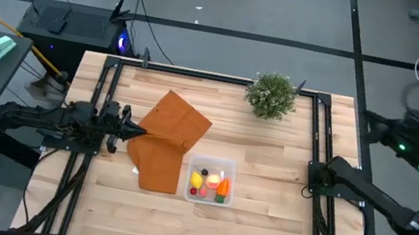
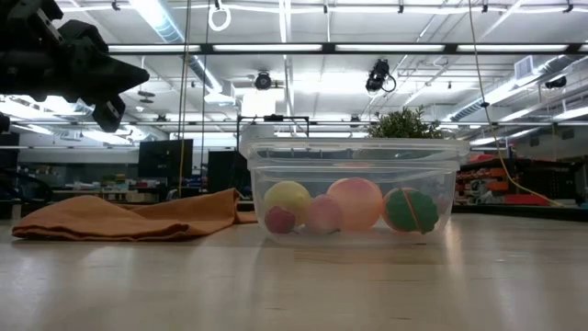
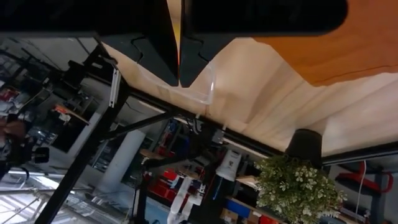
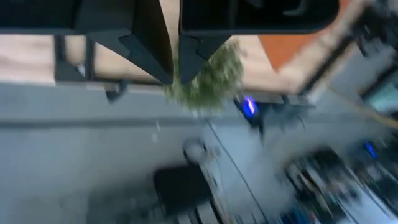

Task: Pick and placing Produce into tupperware
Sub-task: Return to Home Position

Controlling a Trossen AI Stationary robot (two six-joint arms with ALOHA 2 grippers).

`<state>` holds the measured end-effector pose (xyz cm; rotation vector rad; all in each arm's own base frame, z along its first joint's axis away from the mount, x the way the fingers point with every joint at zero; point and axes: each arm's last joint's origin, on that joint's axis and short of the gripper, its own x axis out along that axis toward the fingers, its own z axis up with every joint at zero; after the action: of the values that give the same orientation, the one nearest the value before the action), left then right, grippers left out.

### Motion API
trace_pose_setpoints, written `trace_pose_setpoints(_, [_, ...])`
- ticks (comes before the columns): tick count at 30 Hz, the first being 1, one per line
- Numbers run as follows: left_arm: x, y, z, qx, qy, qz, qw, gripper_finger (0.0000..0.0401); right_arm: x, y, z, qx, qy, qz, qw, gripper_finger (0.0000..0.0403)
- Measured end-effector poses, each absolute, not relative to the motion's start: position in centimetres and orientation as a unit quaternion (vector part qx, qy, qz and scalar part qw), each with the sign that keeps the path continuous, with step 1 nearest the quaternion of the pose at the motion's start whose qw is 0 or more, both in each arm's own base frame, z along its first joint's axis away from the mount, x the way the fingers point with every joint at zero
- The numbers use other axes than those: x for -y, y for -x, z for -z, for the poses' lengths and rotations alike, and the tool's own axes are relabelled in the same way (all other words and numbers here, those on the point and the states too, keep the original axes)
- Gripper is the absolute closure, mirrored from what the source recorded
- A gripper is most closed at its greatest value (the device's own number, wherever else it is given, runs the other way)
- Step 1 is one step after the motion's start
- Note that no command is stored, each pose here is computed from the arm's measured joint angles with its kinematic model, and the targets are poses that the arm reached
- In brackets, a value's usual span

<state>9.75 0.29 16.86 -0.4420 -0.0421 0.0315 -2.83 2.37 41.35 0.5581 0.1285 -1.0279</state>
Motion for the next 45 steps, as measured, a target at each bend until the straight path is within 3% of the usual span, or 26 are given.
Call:
trace_pose_setpoints(7, [-0.3,-9.8,-16.9,0.022,0.252,-0.015,0.967,0.0377,-4.6,5.0,-38.3,0.085,-0.233,0.469,0.848,0.0402])
trace_pose_setpoints(15, [-0.3,-9.8,-16.9,0.021,0.249,-0.015,0.968,0.0388,-2.5,2.7,-34.7,0.169,-0.212,0.401,0.875,0.0403])
trace_pose_setpoints(21, [-0.3,-9.8,-16.9,0.021,0.249,-0.015,0.968,0.0383,0.4,-0.2,-31.9,0.176,-0.211,0.384,0.881,0.0403])
trace_pose_setpoints(27, [-0.3,-9.8,-16.9,0.021,0.25,-0.015,0.968,0.0372,2.7,-2.6,-30.0,0.245,-0.2,0.333,0.888,0.0403])
trace_pose_setpoints(40, [-0.3,-9.8,-16.9,0.022,0.251,-0.015,0.968,0.0382,5.3,-5.2,-24.5,0.358,-0.217,0.254,0.872,0.0403])
trace_pose_setpoints(45, [-0.3,-9.8,-16.9,0.022,0.251,-0.015,0.968,0.038,5.7,-5.6,-23.0,0.354,-0.236,0.253,0.869,0.0403])
